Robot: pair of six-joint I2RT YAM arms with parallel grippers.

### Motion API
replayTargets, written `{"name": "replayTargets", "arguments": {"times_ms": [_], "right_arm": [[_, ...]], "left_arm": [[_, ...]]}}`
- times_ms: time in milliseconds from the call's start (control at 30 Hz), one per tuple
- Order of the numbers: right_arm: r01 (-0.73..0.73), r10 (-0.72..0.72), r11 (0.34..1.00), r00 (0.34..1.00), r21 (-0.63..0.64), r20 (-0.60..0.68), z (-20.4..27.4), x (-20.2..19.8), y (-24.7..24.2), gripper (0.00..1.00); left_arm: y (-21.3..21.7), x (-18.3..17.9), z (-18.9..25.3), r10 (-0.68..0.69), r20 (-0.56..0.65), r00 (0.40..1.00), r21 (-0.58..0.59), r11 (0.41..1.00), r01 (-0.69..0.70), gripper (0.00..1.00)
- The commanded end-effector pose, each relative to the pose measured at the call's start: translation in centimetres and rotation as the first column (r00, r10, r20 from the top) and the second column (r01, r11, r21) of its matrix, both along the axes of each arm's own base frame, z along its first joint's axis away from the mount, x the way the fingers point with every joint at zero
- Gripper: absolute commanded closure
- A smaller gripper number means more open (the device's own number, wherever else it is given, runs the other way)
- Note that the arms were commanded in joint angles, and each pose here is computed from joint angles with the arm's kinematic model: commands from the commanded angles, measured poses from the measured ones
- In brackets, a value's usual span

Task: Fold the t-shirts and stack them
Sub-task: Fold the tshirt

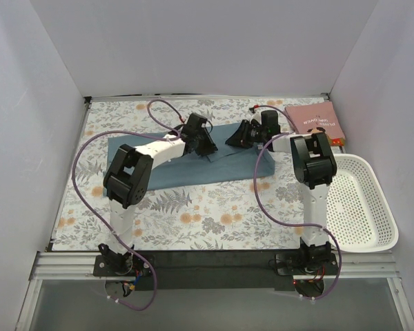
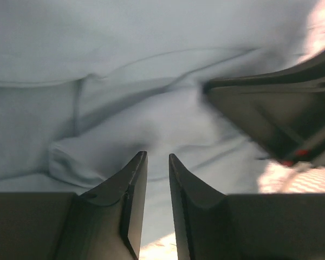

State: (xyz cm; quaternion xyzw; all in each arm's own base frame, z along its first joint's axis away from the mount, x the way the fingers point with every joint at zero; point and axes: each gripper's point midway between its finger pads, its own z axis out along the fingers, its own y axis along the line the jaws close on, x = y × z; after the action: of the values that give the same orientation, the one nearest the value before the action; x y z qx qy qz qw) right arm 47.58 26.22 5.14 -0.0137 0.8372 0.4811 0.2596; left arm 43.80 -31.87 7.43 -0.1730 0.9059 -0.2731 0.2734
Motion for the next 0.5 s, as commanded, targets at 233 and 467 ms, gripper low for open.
{"name": "replayTargets", "arguments": {"times_ms": [233, 467], "right_arm": [[0.056, -0.056, 0.998, 0.997, -0.007, 0.060, -0.4, 1.6, -2.6, 0.67], [0.089, -0.082, 0.995, 0.986, -0.037, 0.147, 4.7, -2.0, -3.8, 0.65]], "left_arm": [[3.9, -0.3, -1.6, 0.016, -0.024, 1.000, 0.064, 0.998, -0.014, 0.79], [7.9, 3.0, 7.1, -0.037, 0.246, 0.968, 0.235, 0.972, -0.022, 0.45]]}}
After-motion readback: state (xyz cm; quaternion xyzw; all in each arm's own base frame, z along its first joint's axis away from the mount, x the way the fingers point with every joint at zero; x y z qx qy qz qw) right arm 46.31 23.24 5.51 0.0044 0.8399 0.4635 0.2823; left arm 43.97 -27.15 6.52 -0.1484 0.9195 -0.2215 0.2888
